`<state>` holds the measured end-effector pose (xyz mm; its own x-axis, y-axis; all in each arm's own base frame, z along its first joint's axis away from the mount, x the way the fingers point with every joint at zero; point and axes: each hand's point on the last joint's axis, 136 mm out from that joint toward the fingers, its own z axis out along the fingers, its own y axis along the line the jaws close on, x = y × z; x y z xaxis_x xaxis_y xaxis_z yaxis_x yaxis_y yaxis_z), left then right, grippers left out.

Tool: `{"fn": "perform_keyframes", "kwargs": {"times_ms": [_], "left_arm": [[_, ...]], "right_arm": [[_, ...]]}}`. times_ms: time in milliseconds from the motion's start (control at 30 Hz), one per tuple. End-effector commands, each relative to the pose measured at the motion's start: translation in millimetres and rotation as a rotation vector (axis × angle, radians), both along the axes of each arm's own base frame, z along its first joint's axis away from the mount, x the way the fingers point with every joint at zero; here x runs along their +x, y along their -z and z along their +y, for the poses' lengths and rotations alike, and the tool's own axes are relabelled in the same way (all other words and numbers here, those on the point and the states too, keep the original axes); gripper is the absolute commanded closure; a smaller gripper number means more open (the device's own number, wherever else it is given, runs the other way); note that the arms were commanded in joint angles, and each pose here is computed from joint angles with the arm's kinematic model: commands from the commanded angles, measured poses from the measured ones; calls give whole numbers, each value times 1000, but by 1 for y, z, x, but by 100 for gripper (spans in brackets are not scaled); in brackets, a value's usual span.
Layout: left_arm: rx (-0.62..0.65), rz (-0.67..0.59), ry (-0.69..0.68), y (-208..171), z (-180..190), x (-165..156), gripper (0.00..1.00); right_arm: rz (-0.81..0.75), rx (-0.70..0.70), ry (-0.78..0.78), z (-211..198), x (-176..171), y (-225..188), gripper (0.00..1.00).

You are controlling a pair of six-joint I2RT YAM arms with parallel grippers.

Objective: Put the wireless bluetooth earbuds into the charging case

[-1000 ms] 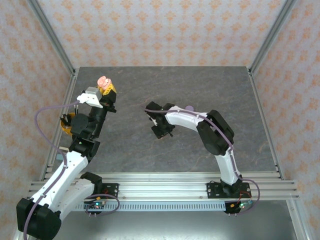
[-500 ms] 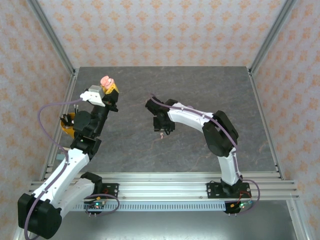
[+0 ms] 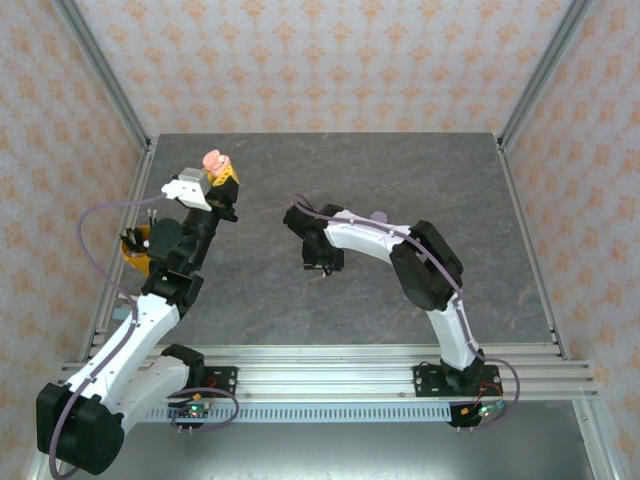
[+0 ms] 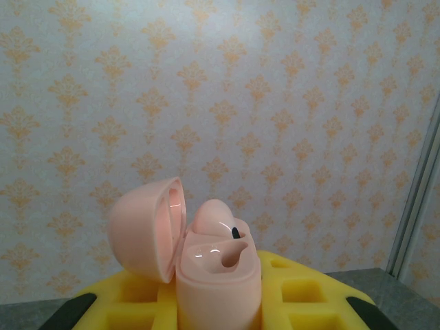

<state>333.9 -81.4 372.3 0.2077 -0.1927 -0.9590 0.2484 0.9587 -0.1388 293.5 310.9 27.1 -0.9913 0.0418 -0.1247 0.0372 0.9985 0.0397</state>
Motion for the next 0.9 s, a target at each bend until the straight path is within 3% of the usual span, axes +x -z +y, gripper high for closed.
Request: {"fn": "perform_keyframes", "kwargs": {"times_ms": [0, 433, 867], "left_arm": [[-26, -63, 15, -25, 1, -5, 100], [-24, -55, 16, -22, 0, -4, 100], [-28, -51, 26, -22, -2, -2, 100]], "right_arm": [[-9, -57, 18, -7, 2, 3, 55], [11, -64, 25, -9, -4, 13, 64], [14, -58, 33, -14, -9, 15, 65]]}}
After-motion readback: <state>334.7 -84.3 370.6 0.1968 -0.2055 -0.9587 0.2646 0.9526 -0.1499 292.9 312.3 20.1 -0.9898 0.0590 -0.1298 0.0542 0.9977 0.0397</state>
